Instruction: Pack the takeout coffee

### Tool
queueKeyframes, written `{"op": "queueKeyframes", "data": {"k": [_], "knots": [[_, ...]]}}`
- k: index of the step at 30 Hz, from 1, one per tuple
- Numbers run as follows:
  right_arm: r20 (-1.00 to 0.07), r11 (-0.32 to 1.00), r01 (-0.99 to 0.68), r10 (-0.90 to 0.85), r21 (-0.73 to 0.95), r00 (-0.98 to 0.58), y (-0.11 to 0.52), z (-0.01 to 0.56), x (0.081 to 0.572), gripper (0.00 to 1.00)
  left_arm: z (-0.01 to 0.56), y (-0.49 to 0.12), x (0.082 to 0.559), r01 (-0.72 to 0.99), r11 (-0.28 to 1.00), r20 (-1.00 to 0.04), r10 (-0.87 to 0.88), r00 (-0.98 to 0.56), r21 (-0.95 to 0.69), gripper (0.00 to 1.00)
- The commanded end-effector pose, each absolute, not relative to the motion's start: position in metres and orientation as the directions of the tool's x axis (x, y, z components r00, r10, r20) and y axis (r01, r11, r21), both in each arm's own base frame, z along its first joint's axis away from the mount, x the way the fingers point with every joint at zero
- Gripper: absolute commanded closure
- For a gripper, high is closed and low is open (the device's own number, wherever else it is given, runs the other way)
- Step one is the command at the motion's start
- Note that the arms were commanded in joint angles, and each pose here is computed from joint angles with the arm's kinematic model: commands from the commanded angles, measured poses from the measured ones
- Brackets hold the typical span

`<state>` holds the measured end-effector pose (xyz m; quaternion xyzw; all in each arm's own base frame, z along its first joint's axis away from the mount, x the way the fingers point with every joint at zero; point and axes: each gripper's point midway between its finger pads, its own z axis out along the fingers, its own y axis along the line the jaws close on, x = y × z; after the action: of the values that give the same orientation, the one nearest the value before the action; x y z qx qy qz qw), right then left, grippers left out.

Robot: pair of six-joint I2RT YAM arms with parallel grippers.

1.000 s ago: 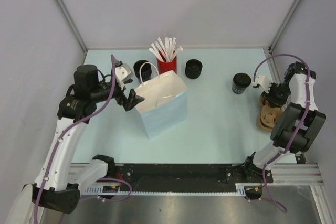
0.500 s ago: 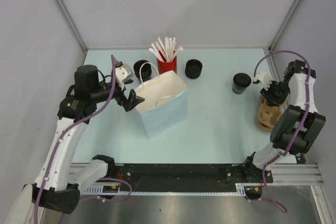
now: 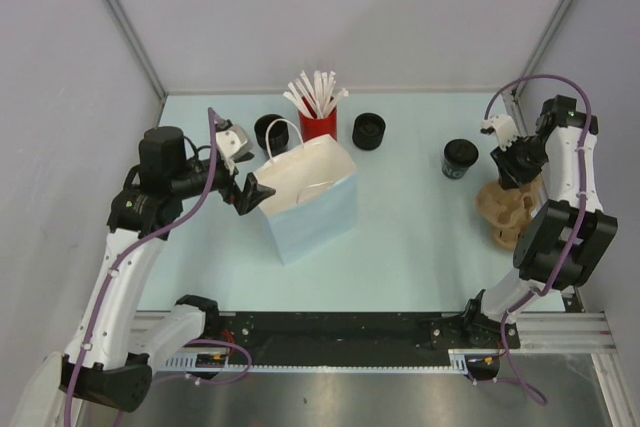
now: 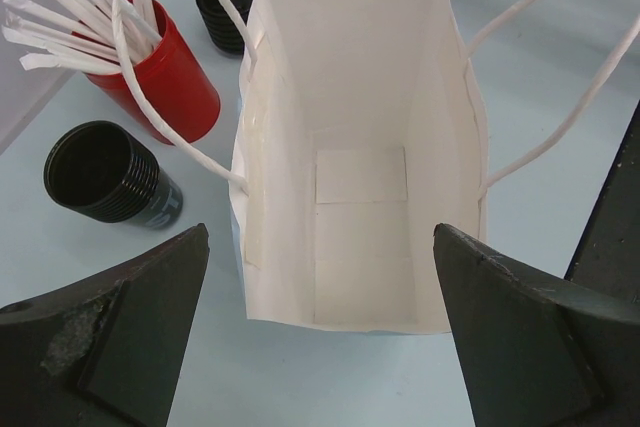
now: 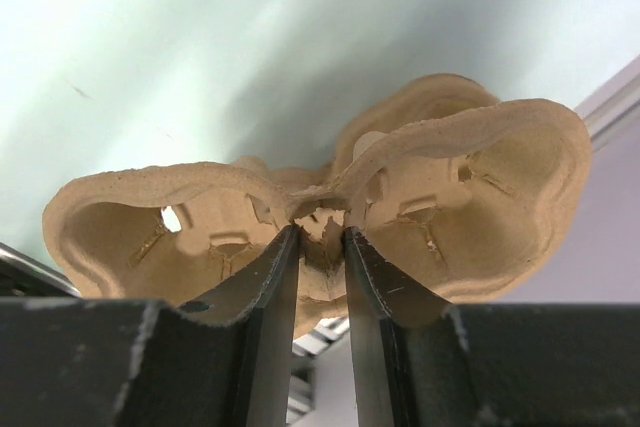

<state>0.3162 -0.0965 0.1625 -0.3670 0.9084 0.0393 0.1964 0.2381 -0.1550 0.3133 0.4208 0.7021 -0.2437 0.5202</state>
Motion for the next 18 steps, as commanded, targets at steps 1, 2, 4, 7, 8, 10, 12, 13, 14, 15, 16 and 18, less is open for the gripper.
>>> {"op": "queueKeyframes", "data": {"k": [1,2,4,7,8,10,12,13,14,15,16,18], "knots": [[-0.352,0.818,-0.574,-0.546,-0.028,-0.761,-0.098,0.154,0.311,0.71,0.32,-0.157,0.235,0.851,0.515,-0.946,0.314,-0.078,0.101,0.01],[-0.348,0.825,-0.564,-0.539,-0.037,-0.767,-0.1,0.154,0.311,0.71,0.32,-0.158,0.235,0.852,0.514,-0.947,0.313,-0.077,0.1,0.01],[-0.343,0.835,-0.549,-0.526,-0.035,-0.778,-0.101,0.154,0.309,0.71,0.319,-0.158,0.235,0.852,0.514,-0.947,0.312,-0.077,0.1,0.0],[-0.336,0.844,-0.535,-0.518,-0.048,-0.787,-0.103,0.155,0.305,0.71,0.32,-0.158,0.235,0.852,0.513,-0.948,0.31,-0.074,0.101,0.01],[-0.327,0.847,-0.528,-0.516,-0.058,-0.792,-0.106,0.153,0.303,0.71,0.319,-0.158,0.234,0.852,0.514,-0.948,0.31,-0.077,0.099,0.01],[-0.333,0.851,-0.52,-0.512,-0.072,-0.792,-0.108,0.155,0.301,0.71,0.319,-0.158,0.234,0.854,0.512,-0.948,0.309,-0.076,0.098,0.01],[-0.331,0.859,-0.504,-0.504,-0.092,-0.798,-0.114,0.154,0.3,0.71,0.319,-0.158,0.233,0.854,0.51,-0.948,0.309,-0.074,0.099,0.01],[-0.329,0.864,-0.494,-0.496,-0.096,-0.804,-0.118,0.153,0.3,0.72,0.319,-0.158,0.233,0.855,0.51,-0.949,0.307,-0.074,0.098,0.01],[-0.333,0.869,-0.484,-0.488,-0.102,-0.807,-0.121,0.153,0.301,0.72,0.319,-0.159,0.233,0.855,0.51,-0.949,0.306,-0.075,0.097,0.01],[-0.331,0.872,-0.477,-0.484,-0.107,-0.81,-0.123,0.153,0.301,0.72,0.318,-0.159,0.233,0.856,0.509,-0.949,0.306,-0.078,0.094,0.01],[-0.327,0.876,-0.471,-0.478,-0.107,-0.815,-0.125,0.151,0.301,0.73,0.318,-0.159,0.233,0.858,0.506,-0.949,0.305,-0.081,0.089,0.0],[-0.33,0.882,-0.455,-0.469,-0.123,-0.819,-0.131,0.152,0.302,0.74,0.318,-0.159,0.233,0.856,0.509,-0.949,0.305,-0.08,0.091,0.0]]}}
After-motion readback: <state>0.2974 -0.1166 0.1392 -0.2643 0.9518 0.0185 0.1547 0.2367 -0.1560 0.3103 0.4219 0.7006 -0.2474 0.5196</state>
